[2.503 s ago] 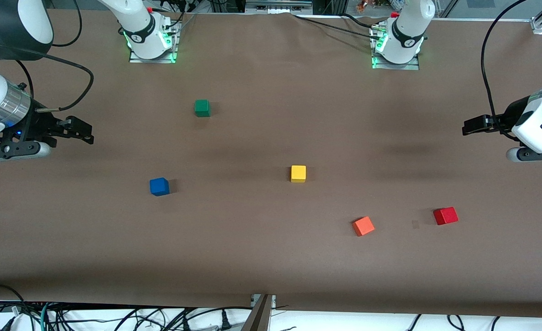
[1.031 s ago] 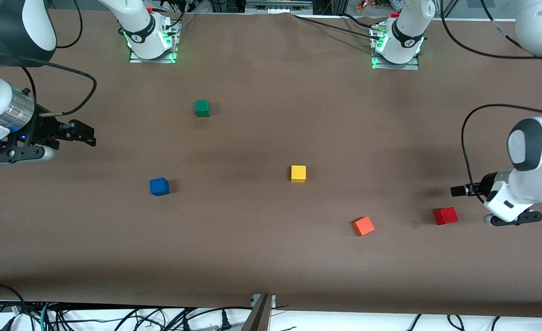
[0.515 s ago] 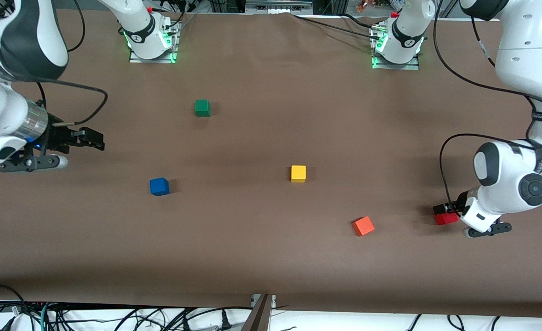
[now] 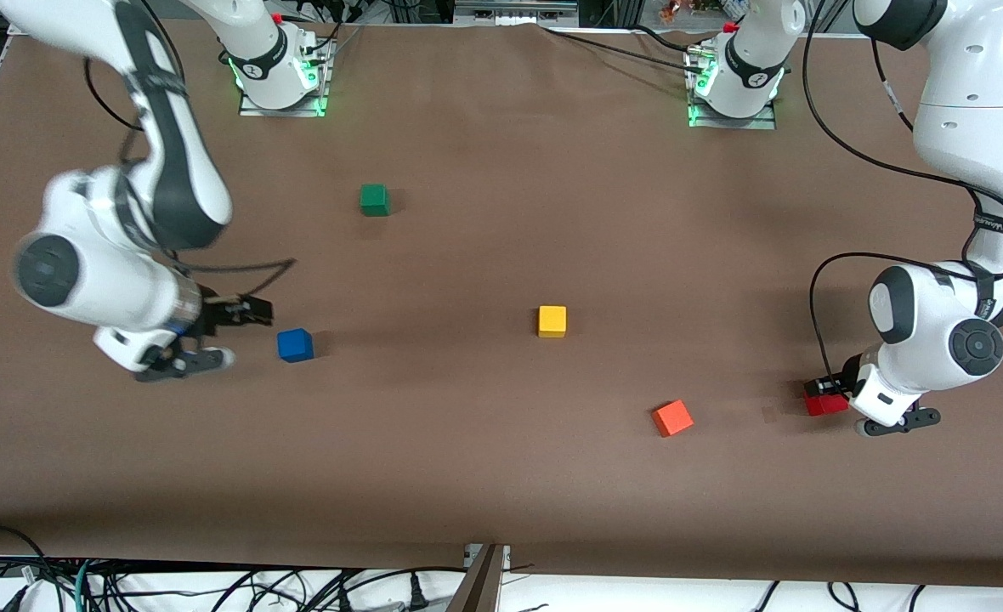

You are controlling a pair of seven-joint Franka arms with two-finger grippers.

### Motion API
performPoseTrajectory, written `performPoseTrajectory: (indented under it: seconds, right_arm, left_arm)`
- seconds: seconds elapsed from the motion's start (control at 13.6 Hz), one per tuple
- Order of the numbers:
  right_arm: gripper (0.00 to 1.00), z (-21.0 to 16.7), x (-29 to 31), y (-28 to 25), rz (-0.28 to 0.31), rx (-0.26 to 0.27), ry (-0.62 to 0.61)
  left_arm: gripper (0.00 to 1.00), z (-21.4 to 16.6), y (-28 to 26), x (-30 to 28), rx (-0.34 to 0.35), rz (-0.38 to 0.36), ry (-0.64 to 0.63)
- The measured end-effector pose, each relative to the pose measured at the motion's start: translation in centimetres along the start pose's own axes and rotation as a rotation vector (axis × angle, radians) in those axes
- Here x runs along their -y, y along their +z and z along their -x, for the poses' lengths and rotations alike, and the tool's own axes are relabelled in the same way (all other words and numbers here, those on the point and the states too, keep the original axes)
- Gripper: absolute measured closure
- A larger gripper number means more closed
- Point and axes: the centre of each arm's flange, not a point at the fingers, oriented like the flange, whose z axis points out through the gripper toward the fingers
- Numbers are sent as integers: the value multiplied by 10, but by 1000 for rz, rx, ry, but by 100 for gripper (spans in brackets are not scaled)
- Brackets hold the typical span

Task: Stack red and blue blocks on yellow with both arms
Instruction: 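Grasp the red cube with the left gripper while the right gripper reaches the blue cube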

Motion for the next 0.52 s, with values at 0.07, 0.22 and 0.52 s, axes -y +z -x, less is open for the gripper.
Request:
performPoseTrajectory:
  seconds: [0.07, 0.22, 0.52]
  right_arm:
    - [0, -7, 2, 23, 4, -8, -28]
    - [0, -17, -2, 62, 12, -20, -66]
    - [0, -23, -12, 112, 19, -21, -82]
  left_arm:
    - [44, -1, -1, 0, -4, 6, -8]
    - [44, -4, -9, -5, -19, 20, -16]
    - [44, -1, -56, -85, -30, 59, 57]
